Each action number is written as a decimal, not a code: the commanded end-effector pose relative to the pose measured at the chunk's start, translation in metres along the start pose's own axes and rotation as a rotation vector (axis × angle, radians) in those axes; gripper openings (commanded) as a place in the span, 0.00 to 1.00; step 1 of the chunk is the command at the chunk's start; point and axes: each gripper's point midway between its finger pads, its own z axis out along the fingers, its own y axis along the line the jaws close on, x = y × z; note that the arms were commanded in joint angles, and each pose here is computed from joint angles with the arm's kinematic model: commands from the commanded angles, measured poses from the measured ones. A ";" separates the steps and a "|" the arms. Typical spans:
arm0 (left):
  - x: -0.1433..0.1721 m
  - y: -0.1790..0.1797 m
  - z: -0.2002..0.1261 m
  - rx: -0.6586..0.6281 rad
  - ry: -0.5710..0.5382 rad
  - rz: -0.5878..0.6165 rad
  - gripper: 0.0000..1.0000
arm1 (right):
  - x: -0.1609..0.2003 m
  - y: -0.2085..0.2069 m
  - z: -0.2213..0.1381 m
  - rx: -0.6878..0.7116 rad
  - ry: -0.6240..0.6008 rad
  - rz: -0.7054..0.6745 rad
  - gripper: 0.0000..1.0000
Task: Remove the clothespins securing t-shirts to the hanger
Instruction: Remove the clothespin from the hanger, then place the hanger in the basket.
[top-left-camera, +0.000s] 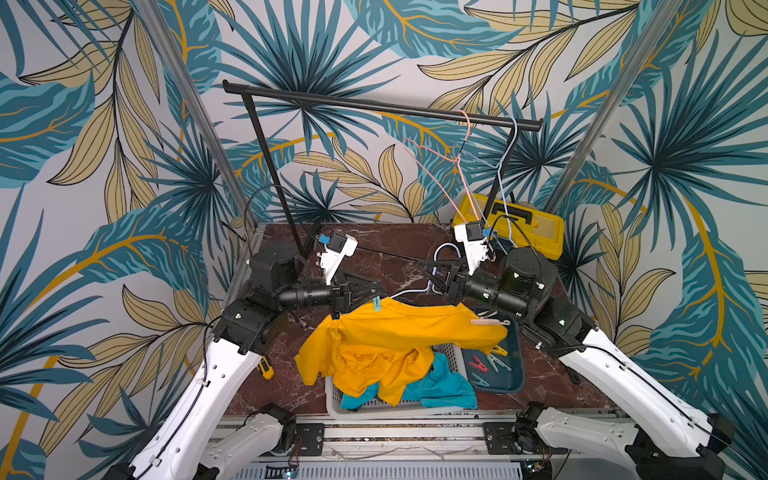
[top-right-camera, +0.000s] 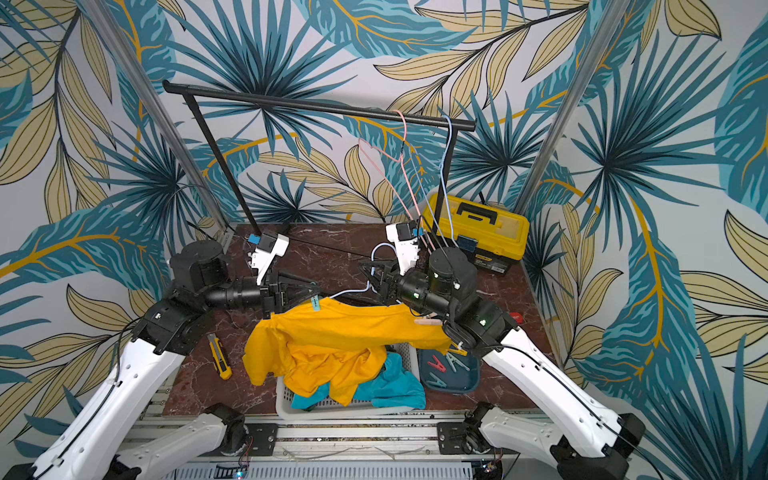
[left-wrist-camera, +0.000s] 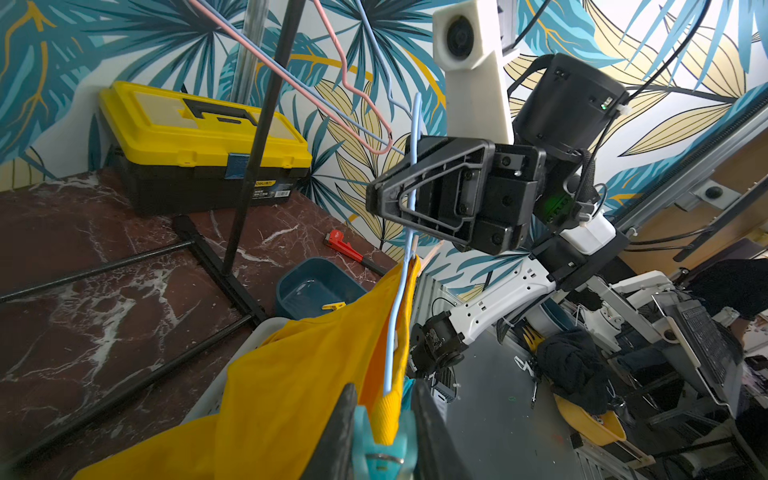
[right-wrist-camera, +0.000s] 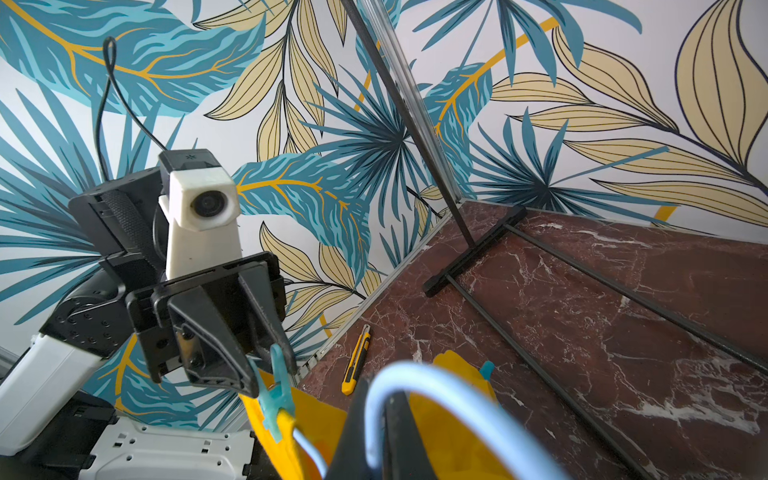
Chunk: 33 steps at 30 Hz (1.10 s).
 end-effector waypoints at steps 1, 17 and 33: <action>-0.011 -0.001 -0.007 -0.057 -0.039 0.081 0.22 | 0.000 0.001 0.004 -0.010 -0.012 0.003 0.05; -0.034 -0.004 -0.018 -0.139 -0.100 0.171 0.13 | 0.006 0.000 0.020 -0.034 0.013 0.033 0.06; -0.034 -0.034 -0.050 -0.187 -0.187 0.262 0.19 | 0.000 0.041 0.077 -0.199 0.063 0.082 0.07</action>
